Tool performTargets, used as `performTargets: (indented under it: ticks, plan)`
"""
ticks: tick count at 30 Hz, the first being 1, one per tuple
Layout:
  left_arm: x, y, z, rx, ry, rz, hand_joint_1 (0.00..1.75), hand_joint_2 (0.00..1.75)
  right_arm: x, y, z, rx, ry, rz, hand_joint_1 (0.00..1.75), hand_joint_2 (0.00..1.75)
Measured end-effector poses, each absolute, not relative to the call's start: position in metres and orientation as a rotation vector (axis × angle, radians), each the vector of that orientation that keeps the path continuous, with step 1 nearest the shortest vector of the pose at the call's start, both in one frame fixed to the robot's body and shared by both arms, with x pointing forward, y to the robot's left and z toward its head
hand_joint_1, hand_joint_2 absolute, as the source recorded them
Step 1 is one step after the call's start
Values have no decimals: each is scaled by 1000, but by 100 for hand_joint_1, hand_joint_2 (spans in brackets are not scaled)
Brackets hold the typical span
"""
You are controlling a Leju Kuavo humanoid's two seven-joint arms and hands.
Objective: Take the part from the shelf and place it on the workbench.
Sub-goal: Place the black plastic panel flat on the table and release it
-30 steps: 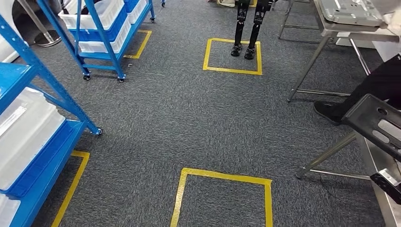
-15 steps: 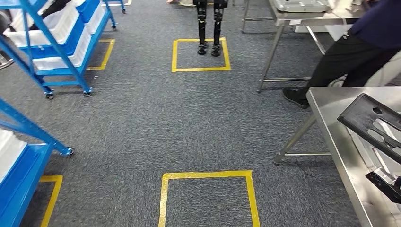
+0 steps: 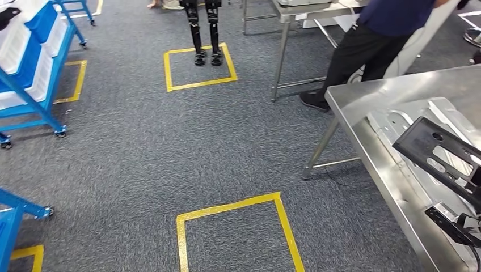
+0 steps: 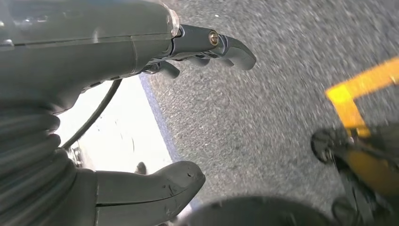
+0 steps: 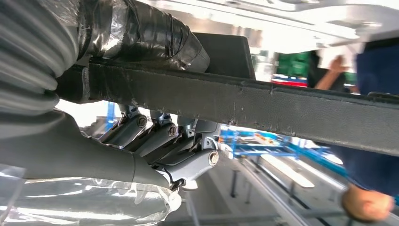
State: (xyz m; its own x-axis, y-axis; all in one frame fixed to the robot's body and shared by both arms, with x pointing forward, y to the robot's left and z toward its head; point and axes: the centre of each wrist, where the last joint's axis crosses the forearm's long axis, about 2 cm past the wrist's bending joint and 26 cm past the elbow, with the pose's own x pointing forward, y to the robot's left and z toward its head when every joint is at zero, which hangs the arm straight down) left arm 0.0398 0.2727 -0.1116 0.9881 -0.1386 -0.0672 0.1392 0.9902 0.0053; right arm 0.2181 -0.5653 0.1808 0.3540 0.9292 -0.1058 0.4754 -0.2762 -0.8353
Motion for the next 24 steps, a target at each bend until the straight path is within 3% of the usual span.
performTargets:
  ticks: [24]
  plan:
    - [43, 270, -111, 0, 57, -125, 0, 175, 229, -562, 158, -1874, -1109, 825, 175, 175]
